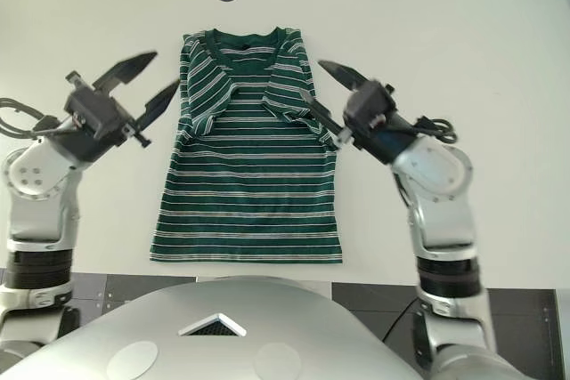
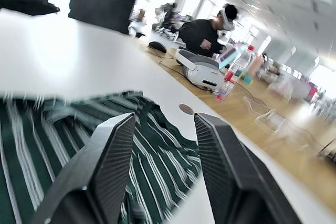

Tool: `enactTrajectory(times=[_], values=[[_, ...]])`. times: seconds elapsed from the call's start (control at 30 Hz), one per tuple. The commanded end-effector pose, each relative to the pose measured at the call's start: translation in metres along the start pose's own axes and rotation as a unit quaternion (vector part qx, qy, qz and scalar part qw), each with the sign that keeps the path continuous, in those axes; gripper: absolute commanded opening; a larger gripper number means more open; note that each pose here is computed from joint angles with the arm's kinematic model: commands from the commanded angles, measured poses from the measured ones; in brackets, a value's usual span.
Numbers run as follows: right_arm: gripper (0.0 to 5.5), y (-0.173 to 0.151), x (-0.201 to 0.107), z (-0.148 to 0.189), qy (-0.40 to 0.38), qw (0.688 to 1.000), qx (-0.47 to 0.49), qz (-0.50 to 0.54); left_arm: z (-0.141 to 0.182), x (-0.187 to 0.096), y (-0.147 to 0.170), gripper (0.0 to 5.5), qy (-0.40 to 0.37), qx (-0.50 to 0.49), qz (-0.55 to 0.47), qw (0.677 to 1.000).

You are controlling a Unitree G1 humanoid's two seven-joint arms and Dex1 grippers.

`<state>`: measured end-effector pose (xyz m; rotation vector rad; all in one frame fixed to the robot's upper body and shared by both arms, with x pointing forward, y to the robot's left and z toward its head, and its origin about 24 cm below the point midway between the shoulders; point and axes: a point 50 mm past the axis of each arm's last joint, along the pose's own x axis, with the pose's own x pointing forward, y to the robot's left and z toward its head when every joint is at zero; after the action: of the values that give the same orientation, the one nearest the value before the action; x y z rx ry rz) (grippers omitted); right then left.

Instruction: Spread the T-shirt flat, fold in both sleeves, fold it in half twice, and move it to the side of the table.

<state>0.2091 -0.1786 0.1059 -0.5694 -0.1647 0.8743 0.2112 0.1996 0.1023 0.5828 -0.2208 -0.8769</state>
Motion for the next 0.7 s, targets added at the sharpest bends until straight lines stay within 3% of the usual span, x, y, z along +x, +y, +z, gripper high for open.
enactTrajectory(times=[0.03,0.1,0.3,0.4,0.7], values=[[2.67,0.004,-0.047,-0.018,0.071,0.979,-0.148,0.124,-0.023,-0.04,-0.007,1.95,0.113,0.103,-0.168,0.974],[3.01,0.008,-0.071,-0.024,0.106,0.959,-0.185,0.188,-0.029,-0.061,-0.009,1.95,0.158,0.132,-0.247,0.947],[3.01,0.027,-0.099,-0.02,0.142,0.899,-0.235,0.341,-0.025,-0.092,-0.011,1.95,0.204,0.133,-0.39,0.888],[3.01,0.039,-0.098,-0.018,0.132,0.884,-0.237,0.38,-0.021,-0.093,-0.008,1.95,0.201,0.127,-0.404,0.883],[3.01,0.07,-0.084,-0.024,0.1,0.854,-0.26,0.44,-0.026,-0.09,-0.054,1.95,0.164,0.103,-0.466,0.863]])
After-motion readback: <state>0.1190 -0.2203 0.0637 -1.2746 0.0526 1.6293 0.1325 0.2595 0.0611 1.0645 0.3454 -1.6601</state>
